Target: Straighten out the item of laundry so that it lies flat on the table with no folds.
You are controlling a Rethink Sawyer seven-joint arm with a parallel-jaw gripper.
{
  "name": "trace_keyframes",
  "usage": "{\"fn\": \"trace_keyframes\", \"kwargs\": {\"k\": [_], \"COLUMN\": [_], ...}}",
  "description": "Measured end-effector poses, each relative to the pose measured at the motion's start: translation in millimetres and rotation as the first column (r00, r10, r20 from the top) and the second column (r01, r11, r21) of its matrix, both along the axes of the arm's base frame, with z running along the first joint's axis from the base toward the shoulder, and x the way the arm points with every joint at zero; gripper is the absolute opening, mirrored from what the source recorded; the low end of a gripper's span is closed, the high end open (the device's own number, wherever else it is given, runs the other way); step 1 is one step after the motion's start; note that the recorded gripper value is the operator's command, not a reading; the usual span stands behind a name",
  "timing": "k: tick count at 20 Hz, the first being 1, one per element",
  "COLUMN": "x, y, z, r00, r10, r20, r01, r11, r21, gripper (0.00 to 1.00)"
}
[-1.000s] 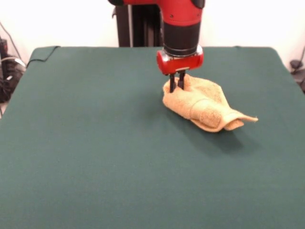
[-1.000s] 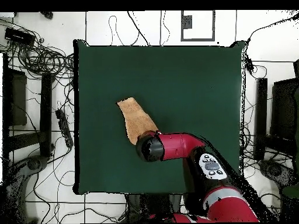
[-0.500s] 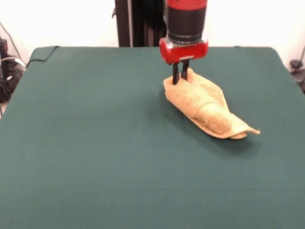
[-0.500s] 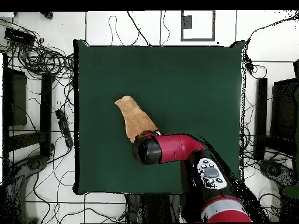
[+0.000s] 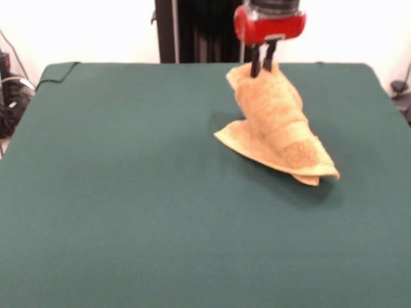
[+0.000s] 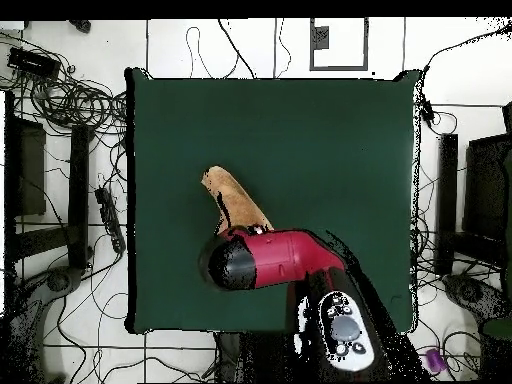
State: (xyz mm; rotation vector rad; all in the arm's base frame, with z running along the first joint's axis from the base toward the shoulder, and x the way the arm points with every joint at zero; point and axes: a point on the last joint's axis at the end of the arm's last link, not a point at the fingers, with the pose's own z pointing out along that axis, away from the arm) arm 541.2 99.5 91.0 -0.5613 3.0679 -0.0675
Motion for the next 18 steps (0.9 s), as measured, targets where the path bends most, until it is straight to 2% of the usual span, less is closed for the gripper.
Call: {"fn": "trace_keyframes", "kwargs": {"k": [6, 12, 18], "x": [-1.5, -2.6, -5.1], "y": [17, 17, 18], "z": [36, 62, 70], "r00": [1.000, 1.000, 1.000], "r10": [0.028, 0.025, 0.027], "r20": [-0.012, -0.015, -0.015], "r01": [-0.029, -0.026, -0.028], "r11": [0.999, 0.998, 0.996], "r21": [-0.034, -0.065, -0.081], "gripper": [0.00, 0.00, 0.00]}}
